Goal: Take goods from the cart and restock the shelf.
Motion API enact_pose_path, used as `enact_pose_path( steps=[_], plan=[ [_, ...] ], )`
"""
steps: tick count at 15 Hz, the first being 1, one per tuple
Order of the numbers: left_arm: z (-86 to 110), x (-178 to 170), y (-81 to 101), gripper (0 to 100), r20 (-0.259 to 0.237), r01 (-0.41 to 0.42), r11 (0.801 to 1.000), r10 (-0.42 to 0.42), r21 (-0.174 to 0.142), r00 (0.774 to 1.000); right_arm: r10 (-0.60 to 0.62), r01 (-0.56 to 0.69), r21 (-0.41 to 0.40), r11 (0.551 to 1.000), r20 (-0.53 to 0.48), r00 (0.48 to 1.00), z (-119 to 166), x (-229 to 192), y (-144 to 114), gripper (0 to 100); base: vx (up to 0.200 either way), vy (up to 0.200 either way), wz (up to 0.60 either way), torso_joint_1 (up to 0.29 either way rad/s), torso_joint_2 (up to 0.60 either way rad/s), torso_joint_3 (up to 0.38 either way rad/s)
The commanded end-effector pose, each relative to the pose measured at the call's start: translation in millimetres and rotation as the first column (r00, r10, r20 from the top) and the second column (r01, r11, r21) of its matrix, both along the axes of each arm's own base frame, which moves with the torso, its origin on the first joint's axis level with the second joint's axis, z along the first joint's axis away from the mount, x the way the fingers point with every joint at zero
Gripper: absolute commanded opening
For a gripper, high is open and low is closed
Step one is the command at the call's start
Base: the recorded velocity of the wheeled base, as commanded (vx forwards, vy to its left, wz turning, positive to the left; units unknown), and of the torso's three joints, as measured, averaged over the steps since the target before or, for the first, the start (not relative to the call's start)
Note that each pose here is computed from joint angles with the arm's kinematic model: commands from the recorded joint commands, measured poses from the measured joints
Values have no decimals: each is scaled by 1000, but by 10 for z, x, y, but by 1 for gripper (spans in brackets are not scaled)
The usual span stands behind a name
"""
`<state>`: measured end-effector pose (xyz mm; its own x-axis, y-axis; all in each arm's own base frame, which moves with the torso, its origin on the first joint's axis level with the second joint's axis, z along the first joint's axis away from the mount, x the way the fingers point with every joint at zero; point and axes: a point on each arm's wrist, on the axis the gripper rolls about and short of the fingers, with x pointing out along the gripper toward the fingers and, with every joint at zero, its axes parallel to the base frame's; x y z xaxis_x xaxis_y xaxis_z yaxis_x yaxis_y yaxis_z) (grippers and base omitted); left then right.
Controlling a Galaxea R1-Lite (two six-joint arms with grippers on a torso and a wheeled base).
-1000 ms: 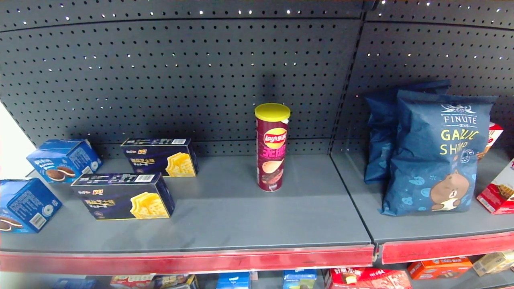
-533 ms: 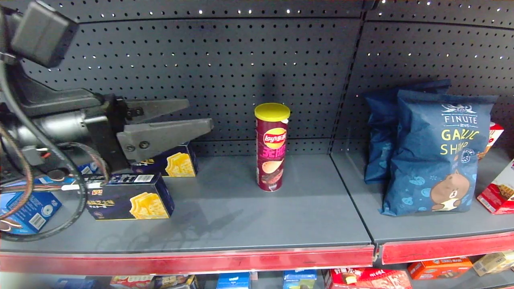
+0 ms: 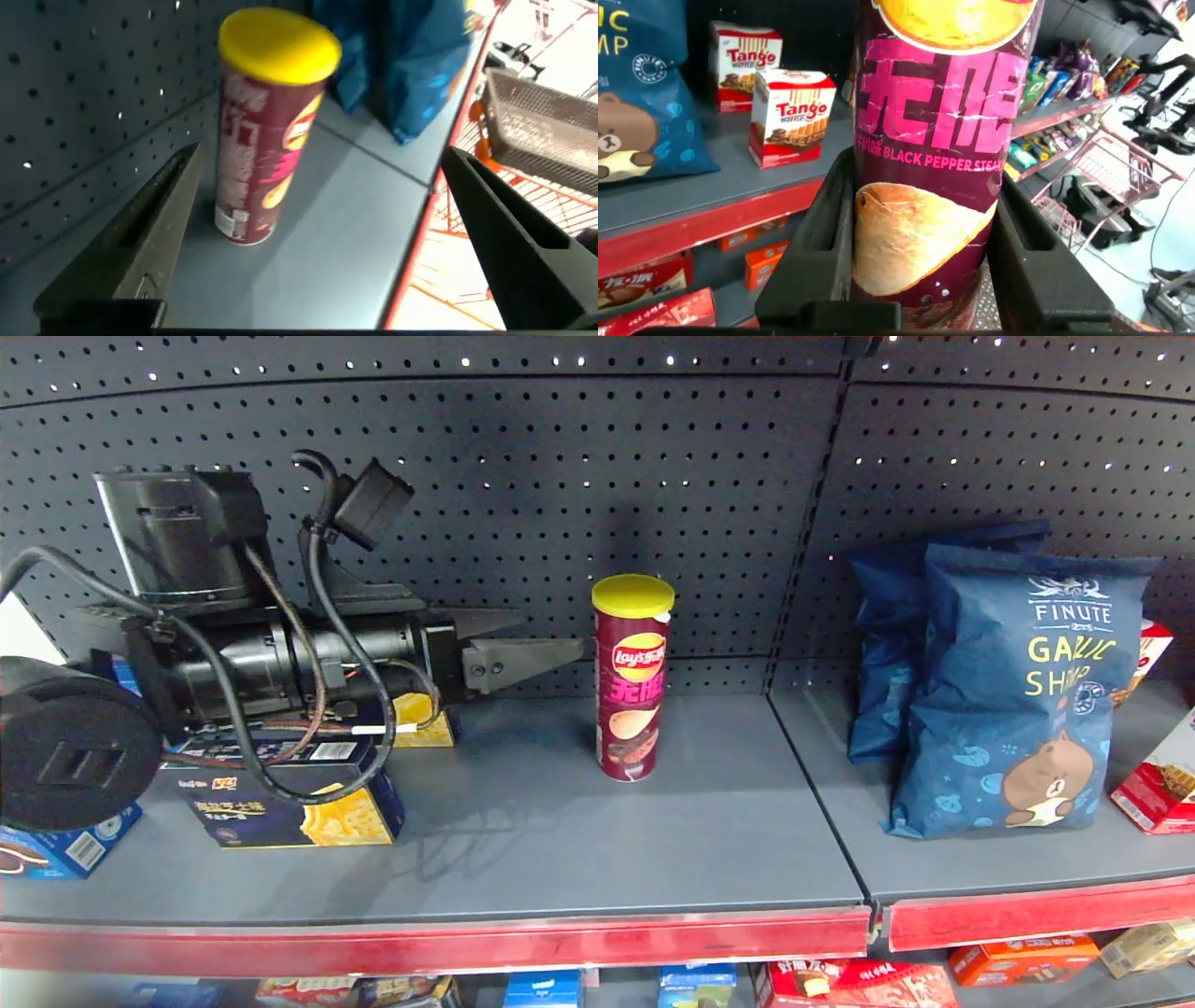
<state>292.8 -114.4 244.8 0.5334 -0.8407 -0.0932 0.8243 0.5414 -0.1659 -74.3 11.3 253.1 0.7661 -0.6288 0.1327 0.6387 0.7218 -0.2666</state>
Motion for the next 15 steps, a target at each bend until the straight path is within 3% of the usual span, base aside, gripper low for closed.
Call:
enact_pose_path(
  steps=[1, 6, 9, 15],
  plan=[
    [-188, 231, -79, 100, -46, -5, 1000, 6, 20, 999, 0, 1, 9, 1000, -30, 1000, 26, 83, -23, 0, 0, 0, 0, 0, 0, 0],
    [-350, 603, -266, 100, -58, -24, 999, 26, 33, 998, -2, 2, 2, 1000, -3, 1000, 72, 91, -26, 0, 0, 0, 0, 0, 0, 0],
    [-436, 667, -292, 100, -65, -37, 998, 40, 49, 997, -8, 8, 1, 1000, 6, 1000, 93, 101, -30, 0, 0, 0, 0, 0, 0, 0],
    [-441, 737, -394, 100, -54, -24, 999, 26, 46, 998, -14, 14, 2, 1000, 6, 1000, 84, 92, -28, 0, 0, 0, 0, 0, 0, 0]
  ],
)
